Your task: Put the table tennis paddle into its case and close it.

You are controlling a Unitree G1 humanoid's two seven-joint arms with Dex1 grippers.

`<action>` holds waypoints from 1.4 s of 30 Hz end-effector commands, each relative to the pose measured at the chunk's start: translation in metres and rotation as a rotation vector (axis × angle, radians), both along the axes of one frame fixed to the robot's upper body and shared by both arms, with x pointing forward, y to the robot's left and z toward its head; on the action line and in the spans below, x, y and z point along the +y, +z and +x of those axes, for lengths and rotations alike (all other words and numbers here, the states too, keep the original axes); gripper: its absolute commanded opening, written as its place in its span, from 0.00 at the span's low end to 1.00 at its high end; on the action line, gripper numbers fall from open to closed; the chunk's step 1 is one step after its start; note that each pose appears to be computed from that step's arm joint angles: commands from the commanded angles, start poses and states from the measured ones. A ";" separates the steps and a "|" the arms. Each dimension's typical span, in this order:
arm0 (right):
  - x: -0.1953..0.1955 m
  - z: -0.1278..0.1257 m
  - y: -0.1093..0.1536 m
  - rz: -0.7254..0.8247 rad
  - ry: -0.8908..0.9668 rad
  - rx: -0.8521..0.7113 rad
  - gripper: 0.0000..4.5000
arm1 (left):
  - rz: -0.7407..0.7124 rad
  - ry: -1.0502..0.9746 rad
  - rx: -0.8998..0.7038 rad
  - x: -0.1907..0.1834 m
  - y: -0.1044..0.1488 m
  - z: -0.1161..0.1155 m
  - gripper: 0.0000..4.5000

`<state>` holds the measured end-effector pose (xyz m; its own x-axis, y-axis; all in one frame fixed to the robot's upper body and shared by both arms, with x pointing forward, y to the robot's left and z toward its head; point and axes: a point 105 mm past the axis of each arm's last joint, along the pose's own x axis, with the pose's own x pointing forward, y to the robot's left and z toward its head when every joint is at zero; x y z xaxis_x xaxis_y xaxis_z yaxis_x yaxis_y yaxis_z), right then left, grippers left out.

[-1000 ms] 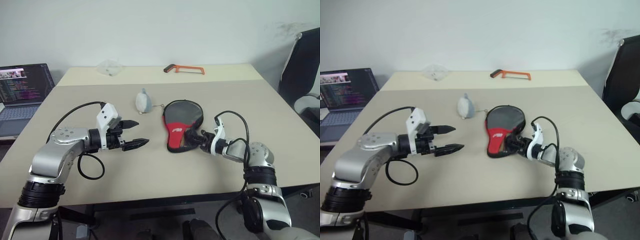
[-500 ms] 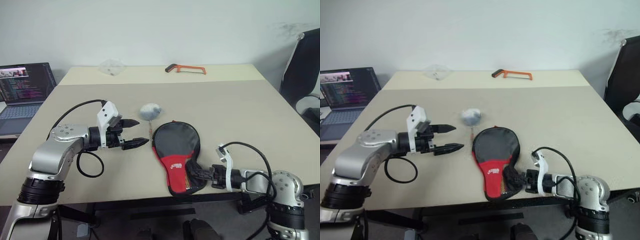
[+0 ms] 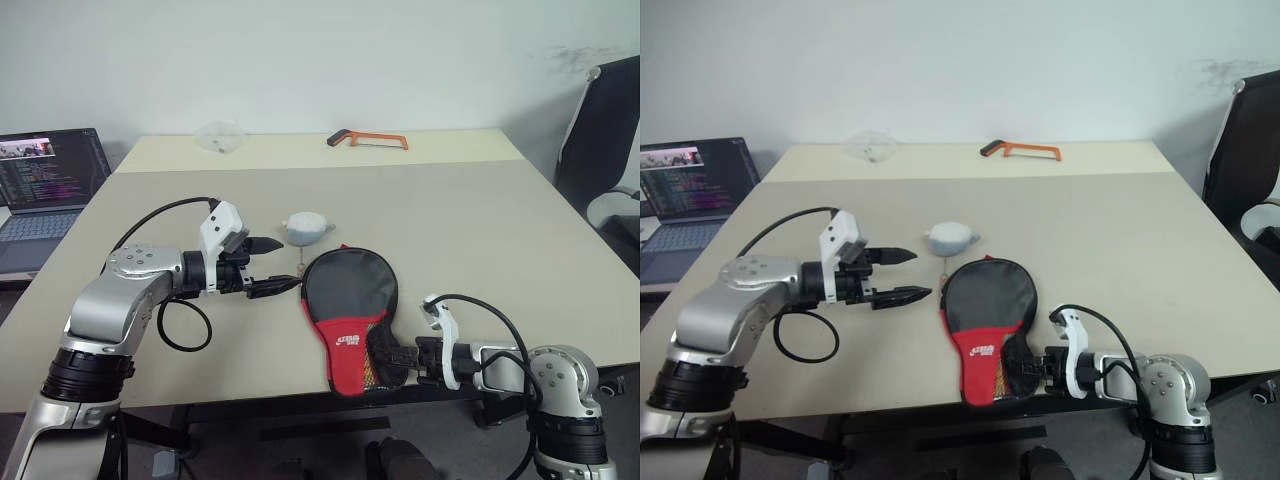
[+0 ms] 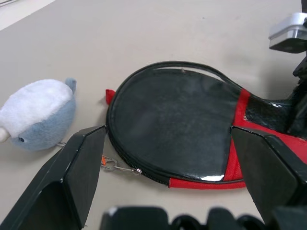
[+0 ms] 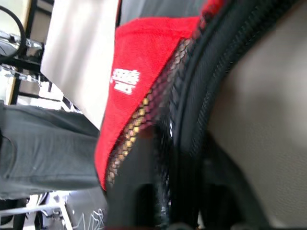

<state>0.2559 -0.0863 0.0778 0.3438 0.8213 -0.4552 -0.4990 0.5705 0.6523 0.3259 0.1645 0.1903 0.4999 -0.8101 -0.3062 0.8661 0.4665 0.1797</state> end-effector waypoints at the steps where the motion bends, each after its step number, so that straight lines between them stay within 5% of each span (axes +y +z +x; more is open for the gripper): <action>1: -0.012 0.005 0.017 -0.077 0.033 -0.101 0.55 | 0.000 -0.009 -0.047 -0.002 0.010 0.002 1.00; 7: -0.048 0.002 0.025 -0.350 0.141 -0.269 1.00 | -0.017 0.036 -0.044 0.002 0.010 0.009 1.00; 12: -0.054 0.015 0.058 -0.500 0.262 -0.569 1.00 | -0.071 0.135 -0.087 0.008 0.022 0.029 1.00; 20: 0.013 0.078 0.094 -0.363 0.090 -0.988 1.00 | -0.083 0.205 -0.127 -0.006 0.027 0.066 1.00; 27: 0.054 0.094 0.063 -0.229 -0.027 -0.953 1.00 | -0.024 0.308 -0.161 -0.031 0.015 0.112 1.00; 33: 0.059 0.102 0.002 -0.262 -0.096 -0.744 1.00 | 0.023 0.259 -0.096 -0.077 -0.014 0.127 1.00; 42: 0.061 0.093 -0.003 -0.245 -0.079 -0.709 1.00 | 0.298 0.395 -0.185 -0.080 -0.043 0.143 1.00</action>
